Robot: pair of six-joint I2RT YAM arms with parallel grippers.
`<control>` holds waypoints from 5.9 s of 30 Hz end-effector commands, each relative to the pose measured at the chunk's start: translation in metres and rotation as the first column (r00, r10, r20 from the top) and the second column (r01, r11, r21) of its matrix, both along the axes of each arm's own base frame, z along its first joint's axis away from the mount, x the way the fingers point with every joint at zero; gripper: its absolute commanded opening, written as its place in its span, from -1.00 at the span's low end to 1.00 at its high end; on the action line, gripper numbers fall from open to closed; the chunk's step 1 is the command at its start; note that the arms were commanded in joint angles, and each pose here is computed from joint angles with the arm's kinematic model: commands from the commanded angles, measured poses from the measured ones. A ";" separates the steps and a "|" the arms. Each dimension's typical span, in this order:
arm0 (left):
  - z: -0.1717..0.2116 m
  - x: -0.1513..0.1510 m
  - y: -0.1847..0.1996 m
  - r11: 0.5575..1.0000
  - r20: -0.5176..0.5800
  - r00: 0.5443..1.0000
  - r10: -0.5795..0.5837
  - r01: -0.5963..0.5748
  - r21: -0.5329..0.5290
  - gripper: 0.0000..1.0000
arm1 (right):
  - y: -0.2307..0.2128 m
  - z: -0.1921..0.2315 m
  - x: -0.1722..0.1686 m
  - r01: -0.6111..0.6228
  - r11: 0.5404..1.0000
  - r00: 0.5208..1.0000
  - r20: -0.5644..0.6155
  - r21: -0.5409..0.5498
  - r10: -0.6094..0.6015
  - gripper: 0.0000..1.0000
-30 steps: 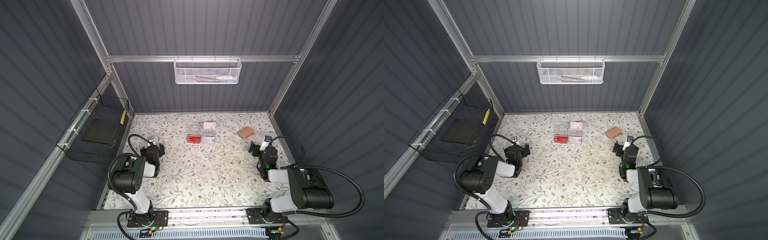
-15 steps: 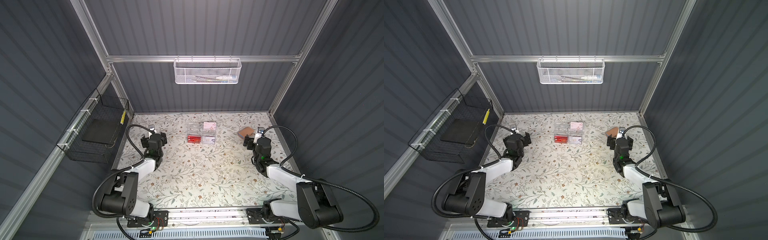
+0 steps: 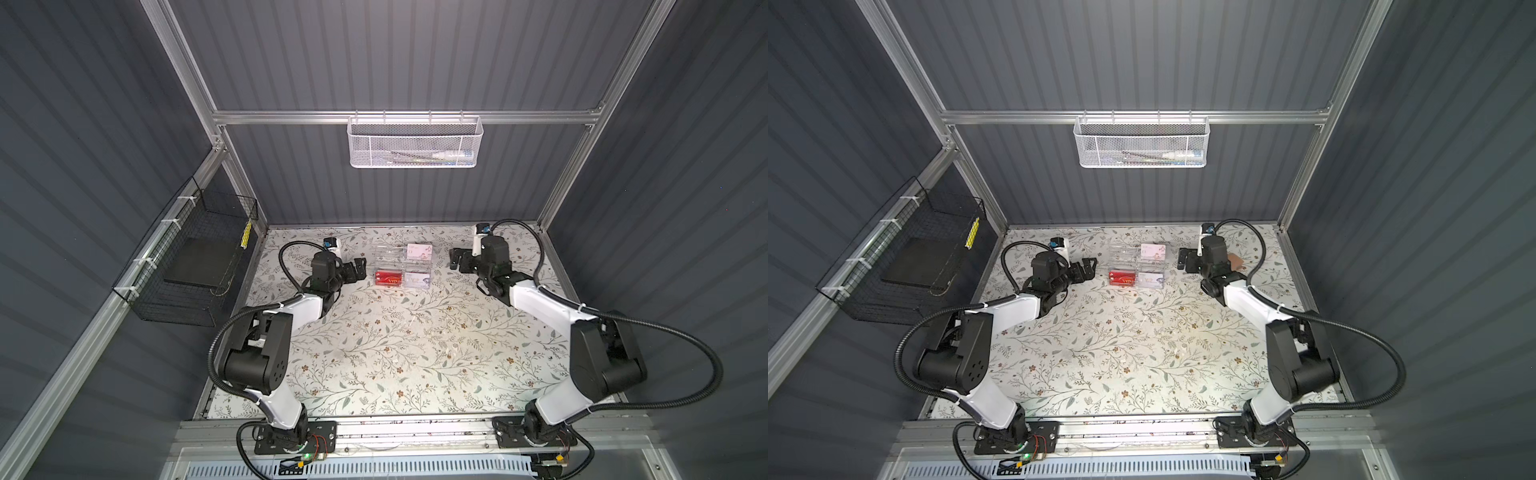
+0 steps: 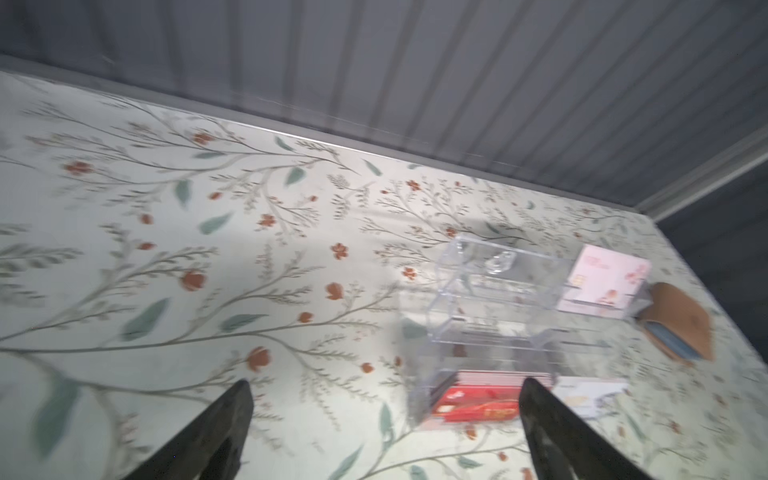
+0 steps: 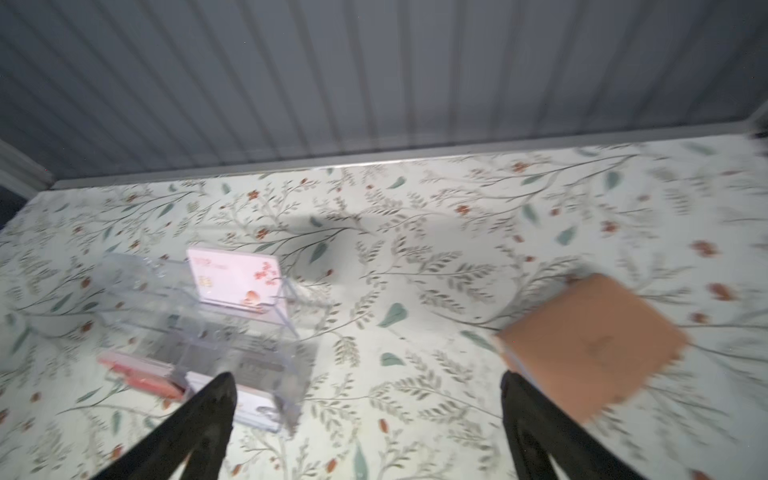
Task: Take the credit cards out of the card holder
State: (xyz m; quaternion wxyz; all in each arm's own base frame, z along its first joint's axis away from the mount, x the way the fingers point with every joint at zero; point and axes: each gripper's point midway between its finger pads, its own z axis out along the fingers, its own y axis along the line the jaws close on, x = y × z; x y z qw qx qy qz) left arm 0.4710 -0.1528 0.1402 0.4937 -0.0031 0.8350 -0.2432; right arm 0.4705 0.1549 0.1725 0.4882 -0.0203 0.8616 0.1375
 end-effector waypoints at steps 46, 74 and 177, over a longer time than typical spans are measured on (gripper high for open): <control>-0.003 -0.011 -0.044 0.938 -0.041 0.983 -0.179 0.158 -0.309 1.00 | 0.164 -0.062 0.015 -0.308 0.907 0.913 -0.180 0.288 0.367 0.98; 0.042 -0.064 -0.234 0.890 0.023 0.896 -0.444 0.438 0.127 0.99 | -0.119 -0.071 -0.020 0.489 0.828 0.834 -0.426 0.275 -0.351 0.98; 0.121 -0.080 -0.238 0.713 -0.003 0.810 -0.586 0.514 -0.478 0.99 | 0.017 0.072 -0.106 -0.378 0.719 0.906 0.073 0.584 0.417 -1.00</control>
